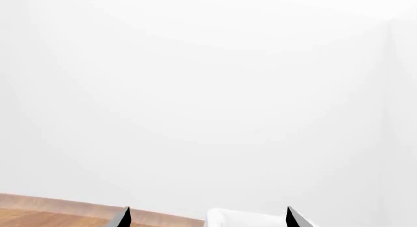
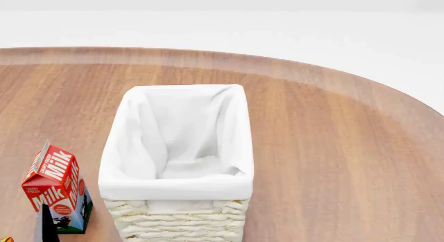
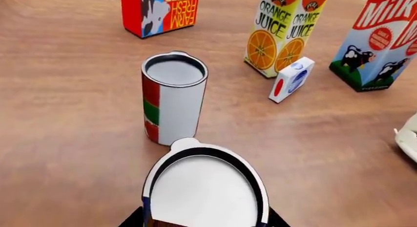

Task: Pick up the alphabet soup, and put it in the basket.

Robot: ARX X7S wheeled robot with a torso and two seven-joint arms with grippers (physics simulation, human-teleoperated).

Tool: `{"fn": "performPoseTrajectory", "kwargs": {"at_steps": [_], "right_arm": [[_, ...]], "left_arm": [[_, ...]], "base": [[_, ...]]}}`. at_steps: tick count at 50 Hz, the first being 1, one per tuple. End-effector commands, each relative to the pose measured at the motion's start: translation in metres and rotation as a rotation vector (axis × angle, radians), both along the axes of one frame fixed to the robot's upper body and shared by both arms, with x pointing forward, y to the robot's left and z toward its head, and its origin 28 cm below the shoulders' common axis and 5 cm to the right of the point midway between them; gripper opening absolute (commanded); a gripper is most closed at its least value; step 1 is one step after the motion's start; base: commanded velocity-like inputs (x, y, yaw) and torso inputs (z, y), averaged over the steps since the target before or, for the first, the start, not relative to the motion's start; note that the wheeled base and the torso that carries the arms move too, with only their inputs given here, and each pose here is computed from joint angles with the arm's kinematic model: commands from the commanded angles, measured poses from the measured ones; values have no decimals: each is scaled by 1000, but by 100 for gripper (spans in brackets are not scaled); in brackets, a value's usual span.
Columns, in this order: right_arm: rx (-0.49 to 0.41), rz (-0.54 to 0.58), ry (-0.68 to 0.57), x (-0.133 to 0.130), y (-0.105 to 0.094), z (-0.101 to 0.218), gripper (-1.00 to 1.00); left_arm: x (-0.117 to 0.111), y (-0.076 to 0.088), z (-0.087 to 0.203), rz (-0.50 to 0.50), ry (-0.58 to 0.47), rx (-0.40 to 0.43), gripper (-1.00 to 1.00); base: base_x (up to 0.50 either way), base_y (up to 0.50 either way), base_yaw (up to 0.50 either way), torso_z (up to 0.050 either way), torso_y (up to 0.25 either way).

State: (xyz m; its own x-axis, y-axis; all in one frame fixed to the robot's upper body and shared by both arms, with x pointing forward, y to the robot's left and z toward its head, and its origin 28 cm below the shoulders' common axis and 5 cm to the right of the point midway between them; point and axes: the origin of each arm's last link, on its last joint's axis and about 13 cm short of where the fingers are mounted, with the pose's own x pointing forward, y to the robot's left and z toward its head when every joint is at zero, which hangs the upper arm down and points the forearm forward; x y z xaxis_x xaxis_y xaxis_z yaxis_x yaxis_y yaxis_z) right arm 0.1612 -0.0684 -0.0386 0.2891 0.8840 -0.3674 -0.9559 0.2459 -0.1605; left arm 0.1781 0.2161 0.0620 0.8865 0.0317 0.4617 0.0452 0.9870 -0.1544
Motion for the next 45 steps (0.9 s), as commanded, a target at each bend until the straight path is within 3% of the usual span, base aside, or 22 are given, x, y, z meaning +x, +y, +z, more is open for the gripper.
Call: {"fn": "performPoseTrajectory", "kwargs": {"at_steps": [1, 10, 23, 34, 39, 45], "right_arm": [[12, -6, -11, 2, 3, -4, -100], [48, -29, 1, 6, 3, -5, -100], [240, -175, -19, 11, 1, 15, -100], [398, -158, -18, 1, -8, 42, -100], [517, -102, -7, -6, -12, 53, -100], [567, -100, -30, -13, -15, 63, -100]], "left_arm": [[0, 0, 0, 1, -1, 0, 100], [0, 0, 0, 1, 0, 1, 100], [0, 0, 0, 1, -1, 2, 100], [0, 0, 0, 4, 0, 2, 100], [1, 1, -1, 6, 1, 3, 100], [0, 0, 0, 5, -1, 2, 100]], "base": [[0, 0, 0, 0, 0], [0, 0, 0, 0, 0], [0, 0, 0, 0, 0], [0, 0, 0, 0, 1], [0, 0, 0, 0, 0], [0, 0, 0, 0, 0]]}}
